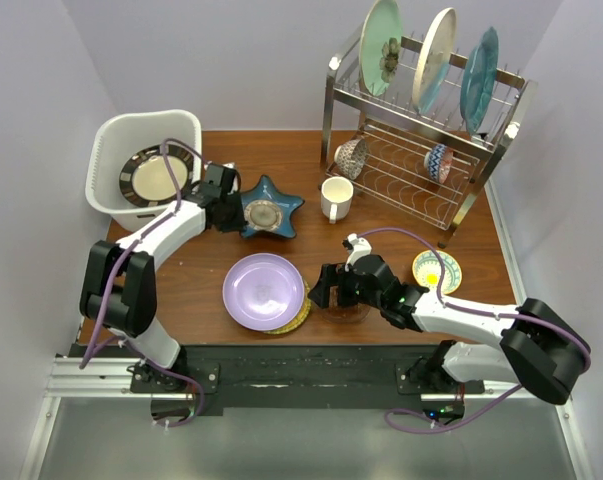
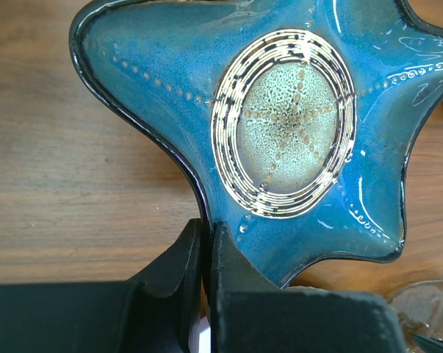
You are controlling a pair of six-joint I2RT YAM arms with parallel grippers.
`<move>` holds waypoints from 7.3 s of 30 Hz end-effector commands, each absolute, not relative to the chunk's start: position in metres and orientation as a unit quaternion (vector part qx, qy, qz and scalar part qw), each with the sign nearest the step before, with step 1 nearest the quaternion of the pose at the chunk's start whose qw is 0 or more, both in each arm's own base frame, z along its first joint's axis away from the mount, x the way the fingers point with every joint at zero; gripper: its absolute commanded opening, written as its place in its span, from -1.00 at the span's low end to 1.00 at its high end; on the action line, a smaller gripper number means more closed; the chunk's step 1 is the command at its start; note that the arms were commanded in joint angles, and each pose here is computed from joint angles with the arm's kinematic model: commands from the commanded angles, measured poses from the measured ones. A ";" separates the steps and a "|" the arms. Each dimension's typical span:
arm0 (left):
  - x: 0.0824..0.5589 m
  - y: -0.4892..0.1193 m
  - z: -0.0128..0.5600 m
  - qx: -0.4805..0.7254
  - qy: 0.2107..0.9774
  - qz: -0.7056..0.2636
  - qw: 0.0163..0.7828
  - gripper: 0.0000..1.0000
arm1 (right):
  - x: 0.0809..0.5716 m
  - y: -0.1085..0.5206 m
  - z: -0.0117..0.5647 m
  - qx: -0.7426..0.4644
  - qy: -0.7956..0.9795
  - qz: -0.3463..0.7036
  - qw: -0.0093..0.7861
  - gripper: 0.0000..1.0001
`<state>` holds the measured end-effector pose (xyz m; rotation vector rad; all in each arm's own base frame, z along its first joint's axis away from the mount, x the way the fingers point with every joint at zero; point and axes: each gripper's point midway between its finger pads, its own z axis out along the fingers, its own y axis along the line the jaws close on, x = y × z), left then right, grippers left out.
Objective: Place the plates into the plastic bin on the countertop
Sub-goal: Pick up the plate at the center of the board, then place the plate in the plastic bin.
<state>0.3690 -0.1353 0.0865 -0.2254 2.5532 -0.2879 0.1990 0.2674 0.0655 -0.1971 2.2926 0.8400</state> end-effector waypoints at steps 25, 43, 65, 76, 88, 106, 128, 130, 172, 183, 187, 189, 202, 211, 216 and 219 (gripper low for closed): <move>0.387 -0.149 0.238 -0.064 0.873 -0.196 0.442 -1.00 | 0.203 0.271 0.079 -0.070 0.870 0.334 0.355 0.91; 0.380 -0.140 0.268 -0.056 0.866 -0.183 0.461 -1.00 | 0.202 0.269 0.078 -0.068 0.872 0.332 0.354 0.92; 0.389 -0.089 0.295 -0.090 0.855 -0.168 0.483 -1.00 | 0.202 0.269 0.078 -0.066 0.872 0.333 0.353 0.92; 0.391 -0.061 0.306 -0.106 0.846 -0.161 0.497 -1.00 | 0.201 0.269 0.076 -0.067 0.873 0.333 0.351 0.91; 0.400 -0.038 0.297 -0.134 0.847 -0.141 0.495 -1.00 | 0.201 0.268 0.074 -0.067 0.874 0.329 0.350 0.92; 0.406 0.028 0.288 -0.198 0.819 -0.217 0.493 -1.00 | 0.201 0.269 0.072 -0.071 0.877 0.325 0.347 0.92; 0.407 0.097 0.246 -0.312 0.788 -0.235 0.476 -1.00 | 0.200 0.270 0.067 -0.078 0.880 0.324 0.339 0.92; 0.409 0.099 0.245 -0.313 0.788 -0.234 0.477 -1.00 | 0.199 0.270 0.066 -0.077 0.880 0.322 0.339 0.92; 0.483 0.138 0.187 -0.346 0.800 -0.177 0.457 -0.77 | 0.203 0.273 0.059 -0.078 0.887 0.313 0.330 0.92; 0.489 0.126 0.178 -0.327 0.817 -0.176 0.441 -0.45 | 0.201 0.271 0.057 -0.080 0.889 0.310 0.329 0.92; 0.486 0.123 0.187 -0.312 0.820 -0.161 0.451 -0.10 | 0.201 0.271 0.058 -0.079 0.888 0.310 0.330 0.93; 0.483 0.121 0.197 -0.303 0.819 -0.155 0.463 0.04 | 0.201 0.271 0.059 -0.079 0.888 0.311 0.330 0.92; 0.468 0.113 0.216 -0.285 0.814 -0.155 0.482 0.45 | 0.201 0.269 0.059 -0.077 0.887 0.311 0.332 0.93; 0.446 0.090 0.264 -0.250 0.794 -0.169 0.528 0.67 | 0.201 0.269 0.063 -0.074 0.885 0.315 0.335 0.92; 0.424 0.057 0.300 -0.208 0.781 -0.193 0.556 0.85 | 0.201 0.270 0.065 -0.073 0.884 0.318 0.336 0.92; 0.411 0.035 0.314 -0.177 0.778 -0.209 0.566 0.94 | 0.200 0.269 0.066 -0.071 0.883 0.320 0.336 0.92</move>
